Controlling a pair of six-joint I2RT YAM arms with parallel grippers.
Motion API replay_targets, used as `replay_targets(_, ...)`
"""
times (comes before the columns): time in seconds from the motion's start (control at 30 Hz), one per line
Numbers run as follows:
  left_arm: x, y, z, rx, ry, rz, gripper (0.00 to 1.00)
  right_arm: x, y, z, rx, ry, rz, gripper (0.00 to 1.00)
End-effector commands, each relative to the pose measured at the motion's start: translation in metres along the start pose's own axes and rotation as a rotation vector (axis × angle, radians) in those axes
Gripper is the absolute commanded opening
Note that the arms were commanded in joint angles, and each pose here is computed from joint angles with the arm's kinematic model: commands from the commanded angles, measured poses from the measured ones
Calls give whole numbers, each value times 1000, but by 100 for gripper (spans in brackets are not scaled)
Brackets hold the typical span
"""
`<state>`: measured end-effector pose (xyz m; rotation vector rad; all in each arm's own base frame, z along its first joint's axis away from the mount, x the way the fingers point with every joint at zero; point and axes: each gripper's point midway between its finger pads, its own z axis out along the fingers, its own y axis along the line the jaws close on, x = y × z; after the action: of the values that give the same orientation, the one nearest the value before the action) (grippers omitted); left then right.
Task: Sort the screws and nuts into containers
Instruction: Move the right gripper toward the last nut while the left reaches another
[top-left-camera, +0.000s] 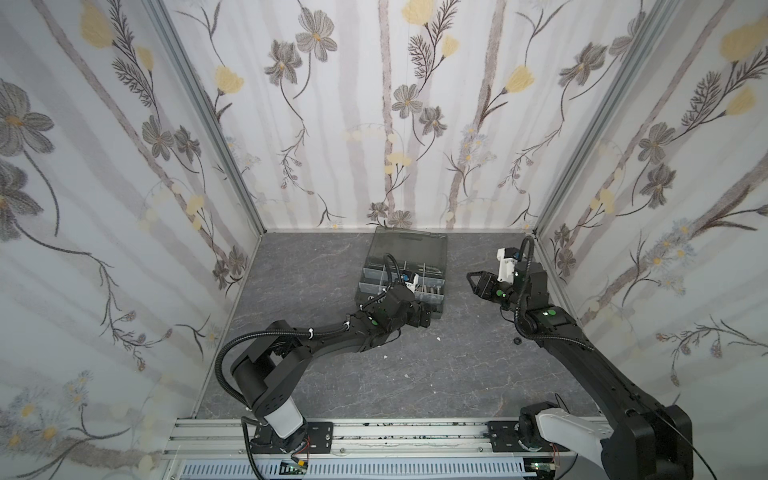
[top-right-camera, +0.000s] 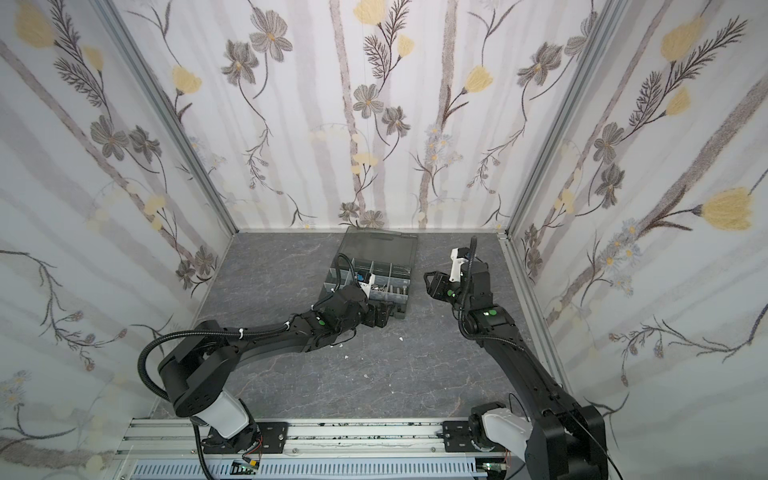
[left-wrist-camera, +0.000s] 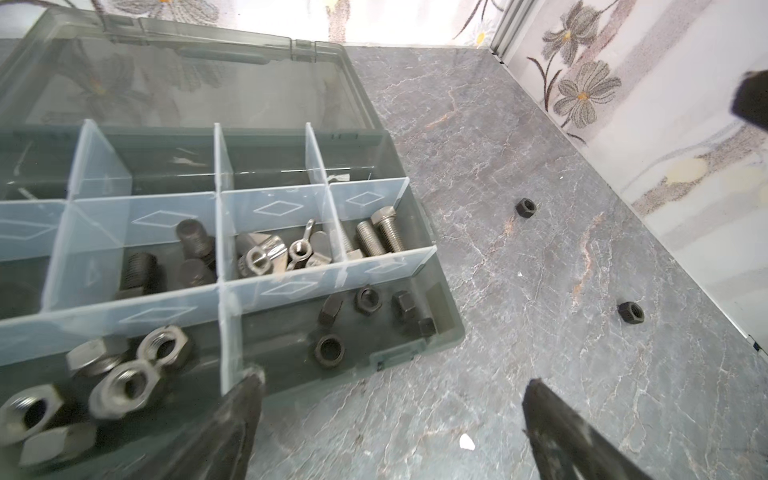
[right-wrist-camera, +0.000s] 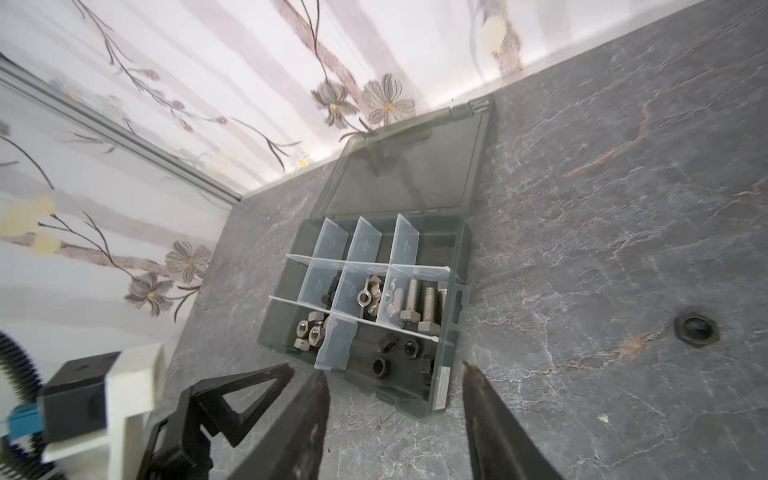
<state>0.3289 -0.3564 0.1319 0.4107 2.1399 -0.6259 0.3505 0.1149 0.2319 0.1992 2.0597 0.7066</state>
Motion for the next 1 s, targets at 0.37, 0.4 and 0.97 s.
replay_targets(0.37, -11, -55, 82, 69, 86, 140, 91, -27, -67, -67, 148, -283, 117, 69)
replay_targets(0.4, -11, -57, 86, 69, 87, 144, 90, -27, -73, -71, 175, -306, 115, 71)
replay_targets(0.97, -5, -103, 150, 218, 85, 227, 71, -31, -111, -96, 380, -432, 102, 80)
